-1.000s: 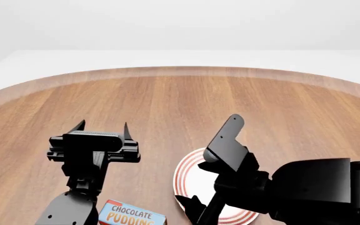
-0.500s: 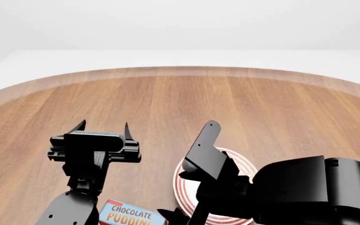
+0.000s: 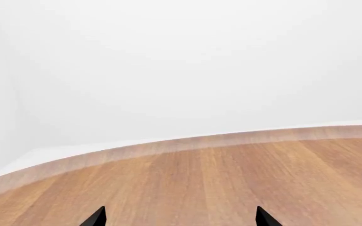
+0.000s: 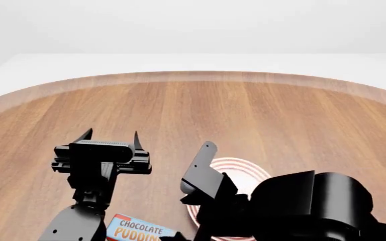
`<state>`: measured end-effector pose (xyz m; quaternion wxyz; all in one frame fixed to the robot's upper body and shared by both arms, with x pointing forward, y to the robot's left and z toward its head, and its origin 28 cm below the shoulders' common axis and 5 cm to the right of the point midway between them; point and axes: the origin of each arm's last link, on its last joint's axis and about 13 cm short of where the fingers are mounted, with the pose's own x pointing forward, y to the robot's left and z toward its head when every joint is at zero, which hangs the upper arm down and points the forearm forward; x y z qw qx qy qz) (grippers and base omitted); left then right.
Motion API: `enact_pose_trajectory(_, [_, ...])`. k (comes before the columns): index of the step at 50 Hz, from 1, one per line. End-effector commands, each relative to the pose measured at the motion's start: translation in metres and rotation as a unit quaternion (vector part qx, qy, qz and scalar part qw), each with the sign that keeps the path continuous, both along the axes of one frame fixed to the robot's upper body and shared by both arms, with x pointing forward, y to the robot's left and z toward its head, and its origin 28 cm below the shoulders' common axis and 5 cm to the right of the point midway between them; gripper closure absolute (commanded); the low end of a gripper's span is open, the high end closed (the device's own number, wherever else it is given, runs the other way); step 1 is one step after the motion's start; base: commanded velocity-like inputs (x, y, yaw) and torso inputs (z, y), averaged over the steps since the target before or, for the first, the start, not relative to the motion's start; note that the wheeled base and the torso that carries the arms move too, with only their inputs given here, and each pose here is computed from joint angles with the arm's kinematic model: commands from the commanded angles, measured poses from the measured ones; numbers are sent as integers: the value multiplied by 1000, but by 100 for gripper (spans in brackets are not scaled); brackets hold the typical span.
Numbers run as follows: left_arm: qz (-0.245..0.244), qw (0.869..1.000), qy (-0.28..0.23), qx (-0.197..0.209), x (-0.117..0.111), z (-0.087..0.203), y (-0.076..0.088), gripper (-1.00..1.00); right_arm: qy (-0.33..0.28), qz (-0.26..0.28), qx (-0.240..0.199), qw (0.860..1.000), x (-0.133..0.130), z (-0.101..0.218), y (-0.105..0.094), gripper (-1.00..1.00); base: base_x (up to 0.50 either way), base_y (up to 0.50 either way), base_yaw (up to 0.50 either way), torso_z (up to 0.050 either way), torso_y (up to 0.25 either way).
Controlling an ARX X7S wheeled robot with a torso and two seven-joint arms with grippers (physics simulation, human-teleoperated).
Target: Put the chocolate pudding to the right of the plate.
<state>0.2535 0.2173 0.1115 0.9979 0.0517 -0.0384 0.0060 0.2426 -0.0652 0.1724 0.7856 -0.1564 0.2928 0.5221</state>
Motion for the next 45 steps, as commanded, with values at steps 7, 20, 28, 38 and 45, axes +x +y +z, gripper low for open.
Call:
enact_pose_trajectory(7, [0,1000,1,-1,0,-1,0,-100,37,10,-20,999,11,-27,10,-100,0,0,0,0,0])
enact_pose_trajectory(20, [-1,1000,1,0,0,-1,0,-100,49,8,-26,998,16,-34,11,-100,0,0,0,0,0])
enact_pose_trajectory(28, [0,1000,1,-1,0,-2,1,-100,61,9,-35,997,19,-43,14,-100,0,0,0,0,0])
enact_pose_trajectory(38, [-1,1000,2,-1,-1,-2,0,-100,73,7,-40,997,24,-51,15,-100,0,0,0,0,0])
enact_pose_trajectory(45, [-1,1000,1,-2,-1,-2,0,-100,79,7,-39,996,25,-54,16,-100,0,0,0,0,0])
